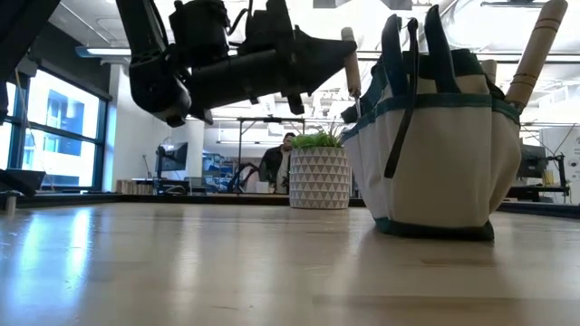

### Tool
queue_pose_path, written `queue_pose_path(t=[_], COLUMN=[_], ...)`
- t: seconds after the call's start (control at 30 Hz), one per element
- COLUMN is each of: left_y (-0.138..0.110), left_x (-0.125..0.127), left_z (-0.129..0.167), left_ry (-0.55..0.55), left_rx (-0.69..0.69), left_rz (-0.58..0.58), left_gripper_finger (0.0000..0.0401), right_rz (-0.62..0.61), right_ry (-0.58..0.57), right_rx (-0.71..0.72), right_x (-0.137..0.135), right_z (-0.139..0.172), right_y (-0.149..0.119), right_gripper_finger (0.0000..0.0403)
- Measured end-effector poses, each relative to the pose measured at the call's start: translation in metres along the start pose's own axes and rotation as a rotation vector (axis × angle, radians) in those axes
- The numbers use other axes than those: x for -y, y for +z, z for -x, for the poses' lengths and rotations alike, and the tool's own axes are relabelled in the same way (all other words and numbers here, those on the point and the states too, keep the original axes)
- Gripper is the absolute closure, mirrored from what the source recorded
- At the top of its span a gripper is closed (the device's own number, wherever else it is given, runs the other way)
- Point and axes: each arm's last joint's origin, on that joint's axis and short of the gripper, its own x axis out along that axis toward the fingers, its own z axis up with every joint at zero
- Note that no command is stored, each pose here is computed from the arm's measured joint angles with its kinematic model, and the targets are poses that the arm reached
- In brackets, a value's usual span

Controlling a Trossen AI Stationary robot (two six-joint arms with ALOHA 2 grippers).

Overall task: Pick & Place Garden tools in Gardening bag
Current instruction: Put the light brown hand rake into the white gardening bag

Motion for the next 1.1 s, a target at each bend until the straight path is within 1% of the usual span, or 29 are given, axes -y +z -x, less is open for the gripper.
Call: queue_pose_path(t=[0.17,0.4,0.47,0.6,0.73,0.87,1.03,1.1], left_y=[0.004,0.005,0.002,-0.012,-0.025,-0.025,-0.03,-0.032], left_x=[0.001,0.005,0.004,0.001,-0.002,-0.002,0.001,0.003], left_z=[-0.006,-0.023,-0.025,-0.027,-0.025,-0.024,-0.024,-0.024], left_ry=[0.003,-0.011,-0.014,-0.007,-0.006,-0.019,-0.05,-0.068], left_rx=[0.019,-0.023,-0.025,-0.047,-0.048,-0.043,-0.097,-0.116], left_rz=[0.003,0.005,0.008,0.053,0.067,0.081,0.064,0.04], left_gripper_finger=[0.0348,0.0348,0.0348,0.0348,0.0348,0.0348,0.0348,0.0348], right_rz=[0.0,-0.003,-0.008,-0.009,-0.016,-0.016,-0.016,-0.016], right_ry=[0.0,0.001,0.001,0.021,0.023,0.023,0.023,0.023], right_rx=[0.0,0.002,0.003,0.002,0.001,0.001,0.001,0.001], right_x=[0.0,0.0,0.0,-0.001,-0.001,-0.001,-0.001,-0.001], right_z=[0.0,0.0,0.0,0.0,0.0,0.0,0.0,0.0], right_y=[0.0,0.0,0.0,0.0,0.0,0.0,0.0,0.0], right_gripper_finger=[0.0174,0.0174,0.0174,0.0174,0.0174,0.0174,0.0174,0.0174])
